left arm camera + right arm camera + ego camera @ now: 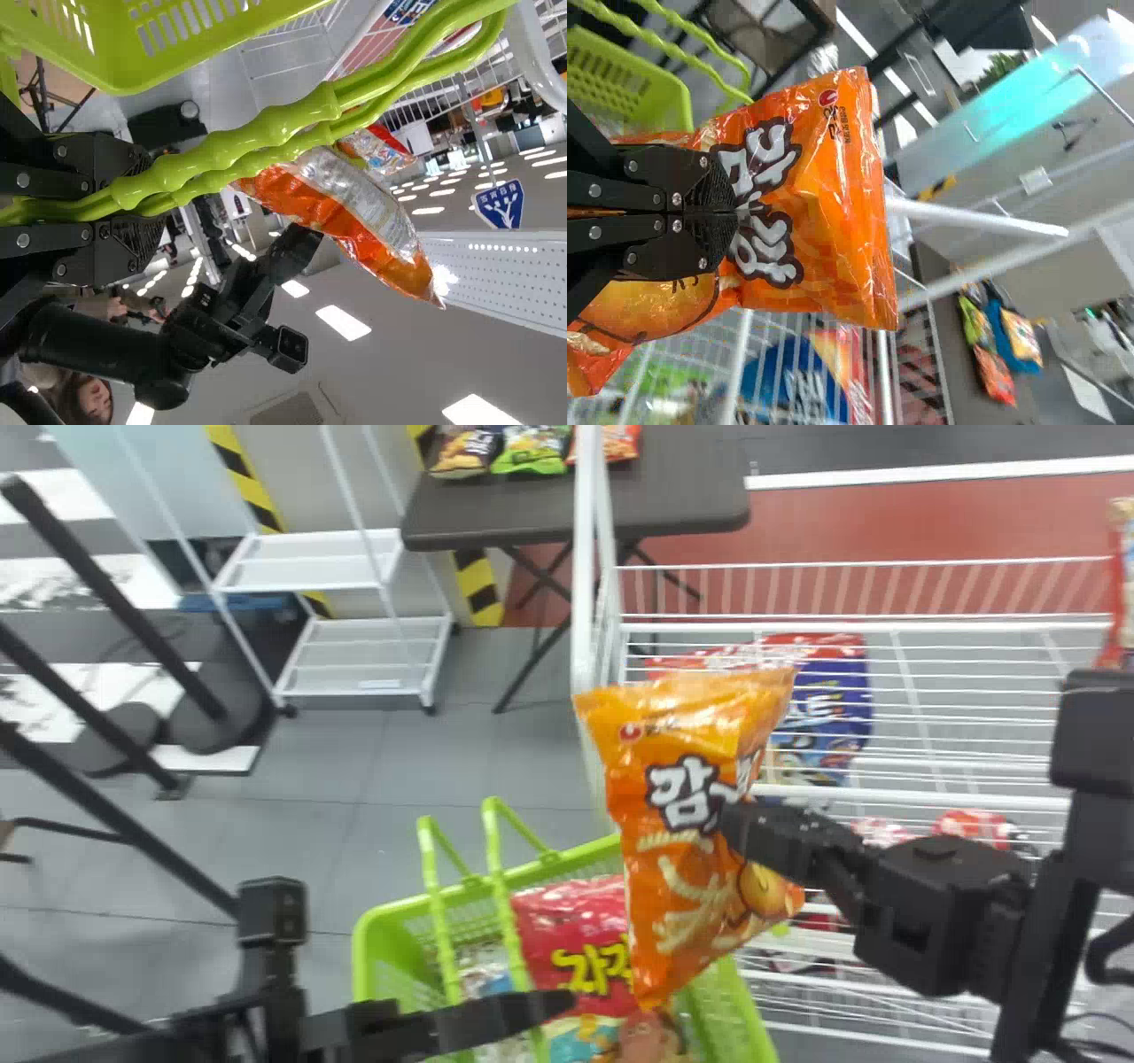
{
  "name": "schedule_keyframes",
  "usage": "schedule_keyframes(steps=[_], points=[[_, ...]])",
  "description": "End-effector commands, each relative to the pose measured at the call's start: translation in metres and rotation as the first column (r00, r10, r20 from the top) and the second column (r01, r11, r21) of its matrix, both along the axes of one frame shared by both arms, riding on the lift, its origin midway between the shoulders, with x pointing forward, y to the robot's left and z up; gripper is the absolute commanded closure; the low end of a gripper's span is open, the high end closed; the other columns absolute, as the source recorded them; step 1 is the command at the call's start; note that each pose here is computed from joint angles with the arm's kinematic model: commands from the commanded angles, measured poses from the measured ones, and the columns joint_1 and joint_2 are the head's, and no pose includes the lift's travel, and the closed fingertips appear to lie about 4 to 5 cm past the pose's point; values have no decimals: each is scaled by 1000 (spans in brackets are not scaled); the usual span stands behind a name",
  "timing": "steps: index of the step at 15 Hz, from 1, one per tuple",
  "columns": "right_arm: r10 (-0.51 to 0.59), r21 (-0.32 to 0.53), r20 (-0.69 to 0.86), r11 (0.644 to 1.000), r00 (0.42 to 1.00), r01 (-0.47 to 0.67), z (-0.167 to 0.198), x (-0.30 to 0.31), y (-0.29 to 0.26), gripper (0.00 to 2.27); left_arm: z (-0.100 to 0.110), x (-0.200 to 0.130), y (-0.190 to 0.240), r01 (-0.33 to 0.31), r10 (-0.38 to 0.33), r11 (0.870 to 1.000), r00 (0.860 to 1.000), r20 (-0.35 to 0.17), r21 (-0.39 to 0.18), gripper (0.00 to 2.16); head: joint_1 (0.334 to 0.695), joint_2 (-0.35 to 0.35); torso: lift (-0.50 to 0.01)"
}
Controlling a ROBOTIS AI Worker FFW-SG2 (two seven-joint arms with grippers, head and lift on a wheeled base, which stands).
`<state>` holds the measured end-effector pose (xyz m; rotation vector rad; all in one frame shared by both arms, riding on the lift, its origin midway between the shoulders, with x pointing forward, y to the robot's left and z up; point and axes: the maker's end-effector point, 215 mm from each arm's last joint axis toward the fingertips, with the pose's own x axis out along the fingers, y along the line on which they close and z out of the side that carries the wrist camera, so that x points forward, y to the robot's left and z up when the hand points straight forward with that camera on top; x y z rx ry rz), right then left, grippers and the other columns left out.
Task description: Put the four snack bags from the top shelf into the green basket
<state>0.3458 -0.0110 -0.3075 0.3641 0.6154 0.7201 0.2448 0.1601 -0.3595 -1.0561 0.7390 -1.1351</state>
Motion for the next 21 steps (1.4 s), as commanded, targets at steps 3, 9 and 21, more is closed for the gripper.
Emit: schedule_keyframes(steps=[3,9,21], points=[[123,90,-95,989,988,-114,-43,-17,75,2256,4,-1,-3,6,-6,1000,1000,3,-18,2148,695,350,0],[208,83,-218,977,953,-194,-87,-35,104,2256,10,-2,-5,11,-11,999,1000,8,-40,2148,695,350,0],[211,-111,-341,958,916,-263,-107,-70,38,43,11,-5,-2,6,-5,999,1000,8,-40,2148,695,350,0]])
